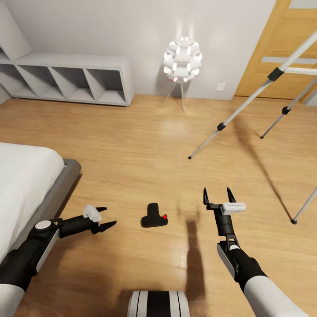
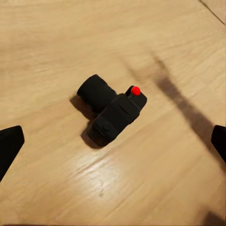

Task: Attach the digital camera to the camera tripod in the bedroom.

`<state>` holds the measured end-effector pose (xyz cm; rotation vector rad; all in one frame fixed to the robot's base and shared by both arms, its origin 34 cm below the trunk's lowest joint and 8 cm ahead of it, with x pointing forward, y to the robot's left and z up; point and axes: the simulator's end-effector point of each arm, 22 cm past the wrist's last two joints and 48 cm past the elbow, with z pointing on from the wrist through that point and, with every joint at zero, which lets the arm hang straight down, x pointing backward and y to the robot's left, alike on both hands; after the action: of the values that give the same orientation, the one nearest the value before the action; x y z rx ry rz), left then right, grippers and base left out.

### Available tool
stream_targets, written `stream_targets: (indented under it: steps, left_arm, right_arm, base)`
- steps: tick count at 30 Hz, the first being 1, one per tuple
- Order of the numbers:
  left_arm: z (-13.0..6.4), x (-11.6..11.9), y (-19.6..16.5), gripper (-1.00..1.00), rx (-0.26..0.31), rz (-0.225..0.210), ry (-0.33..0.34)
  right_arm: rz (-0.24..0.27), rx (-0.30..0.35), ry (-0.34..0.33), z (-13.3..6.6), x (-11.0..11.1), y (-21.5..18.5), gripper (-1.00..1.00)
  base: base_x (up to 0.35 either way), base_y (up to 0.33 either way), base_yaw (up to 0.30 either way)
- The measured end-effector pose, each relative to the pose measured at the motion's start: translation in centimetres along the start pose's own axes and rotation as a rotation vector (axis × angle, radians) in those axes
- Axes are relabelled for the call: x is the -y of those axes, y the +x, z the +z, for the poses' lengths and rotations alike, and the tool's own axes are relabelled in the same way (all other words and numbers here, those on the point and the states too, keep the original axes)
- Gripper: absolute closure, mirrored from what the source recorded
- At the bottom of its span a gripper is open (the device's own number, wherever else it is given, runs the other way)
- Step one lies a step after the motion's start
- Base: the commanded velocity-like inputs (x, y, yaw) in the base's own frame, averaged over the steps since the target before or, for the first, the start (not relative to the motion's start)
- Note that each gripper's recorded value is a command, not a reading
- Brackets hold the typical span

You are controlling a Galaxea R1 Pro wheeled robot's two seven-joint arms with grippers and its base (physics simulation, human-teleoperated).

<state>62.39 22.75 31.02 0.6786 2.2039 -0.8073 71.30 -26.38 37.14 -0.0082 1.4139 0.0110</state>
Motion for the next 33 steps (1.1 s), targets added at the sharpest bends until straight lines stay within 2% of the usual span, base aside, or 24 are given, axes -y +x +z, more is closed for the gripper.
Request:
stream_targets:
  steps: [6, 10, 13, 14, 16, 19, 24, 33]
  left_arm:
    - [-0.3, -0.8, 0.4, -1.0, 0.022, -0.031, 0.003]
    - [1.7, 2.2, 0.7, -1.0, 0.026, -0.038, 0.096]
    - [3.1, 4.4, 1.5, -1.0, 0.007, -0.038, 0.163]
    - [4.0, 6.2, 2.2, -1.0, -0.013, -0.028, 0.21]
    - [4.5, 7.0, 2.8, -1.0, -0.028, -0.026, 0.235]
    - [4.9, 7.3, 3.6, -1.0, -0.04, -0.03, 0.248]
    - [5.4, 7.6, 4.7, -1.0, -0.048, -0.027, 0.262]
    - [6.2, 7.4, 6.6, -1.0, -0.066, -0.048, 0.27]
  right_arm:
    - [0.0, -0.025, 0.0, -0.6, 0.0, 1.6, -1.0]
    - [0.0, -0.042, 0.0, -1.0, 0.0, 2.6, -1.0]
    - [0.001, -0.054, 0.0, -1.3, 0.0, 3.3, -1.0]
    - [0.001, -0.058, -0.001, -1.4, 0.0, 3.6, -1.0]
    - [0.002, -0.067, -0.009, -1.6, -0.3, 4.1, -1.0]
    - [0.004, -0.08, -0.026, -2.0, -1.0, 4.9, -1.0]
    - [0.012, -0.103, -0.087, -2.8, -3.3, 6.2, -1.0]
    - [0.018, -0.139, -0.1, -3.9, -3.8, 8.4, -1.0]
  base:
    - [0.0, 0.0, 0.0]
    - [0.0, 0.0, 0.0]
    - [0.0, 0.0, 0.0]
    - [0.0, 0.0, 0.0]
    - [0.0, 0.0, 0.0]
    - [0.0, 0.0, 0.0]
    - [0.0, 0.0, 0.0]
    - [0.0, 0.0, 0.0]
